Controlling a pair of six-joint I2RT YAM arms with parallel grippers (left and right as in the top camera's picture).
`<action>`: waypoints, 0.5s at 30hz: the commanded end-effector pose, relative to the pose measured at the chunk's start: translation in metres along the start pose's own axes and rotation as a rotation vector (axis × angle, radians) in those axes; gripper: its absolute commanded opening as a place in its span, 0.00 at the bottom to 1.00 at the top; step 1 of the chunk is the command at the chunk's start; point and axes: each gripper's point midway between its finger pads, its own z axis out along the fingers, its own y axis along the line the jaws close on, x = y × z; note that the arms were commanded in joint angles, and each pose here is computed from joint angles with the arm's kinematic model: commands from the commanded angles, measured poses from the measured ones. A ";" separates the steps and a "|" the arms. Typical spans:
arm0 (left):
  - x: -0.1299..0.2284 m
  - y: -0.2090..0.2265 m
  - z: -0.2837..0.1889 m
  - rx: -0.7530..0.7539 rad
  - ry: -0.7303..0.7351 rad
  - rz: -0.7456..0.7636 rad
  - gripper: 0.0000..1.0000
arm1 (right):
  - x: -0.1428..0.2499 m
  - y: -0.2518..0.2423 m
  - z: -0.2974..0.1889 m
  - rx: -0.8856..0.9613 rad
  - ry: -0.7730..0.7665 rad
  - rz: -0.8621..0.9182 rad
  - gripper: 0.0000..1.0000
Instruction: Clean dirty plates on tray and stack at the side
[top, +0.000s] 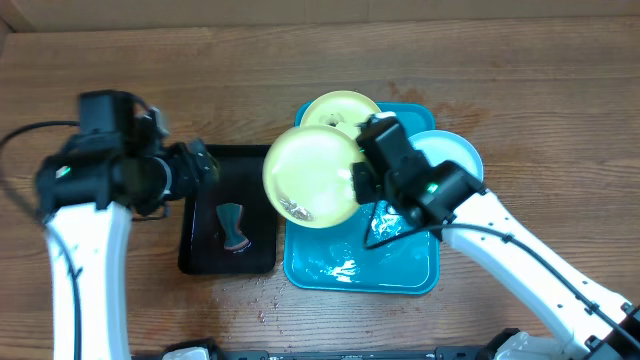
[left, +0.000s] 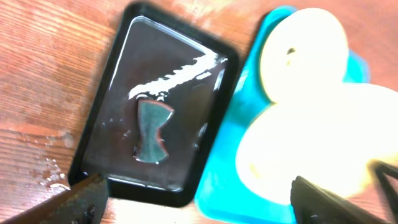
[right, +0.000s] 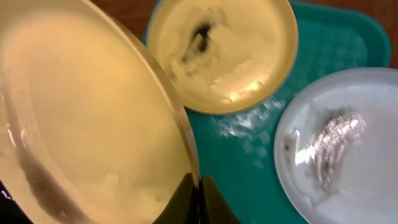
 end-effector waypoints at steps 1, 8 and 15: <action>-0.007 -0.024 -0.057 0.133 -0.124 0.027 1.00 | -0.026 0.038 -0.013 -0.015 -0.164 -0.083 0.04; 0.007 -0.034 -0.102 0.177 -0.227 0.060 1.00 | -0.027 0.084 0.025 0.106 -0.318 -0.160 0.04; 0.015 -0.033 -0.107 0.173 -0.231 0.061 1.00 | -0.031 0.110 -0.004 0.217 -0.478 -0.290 0.04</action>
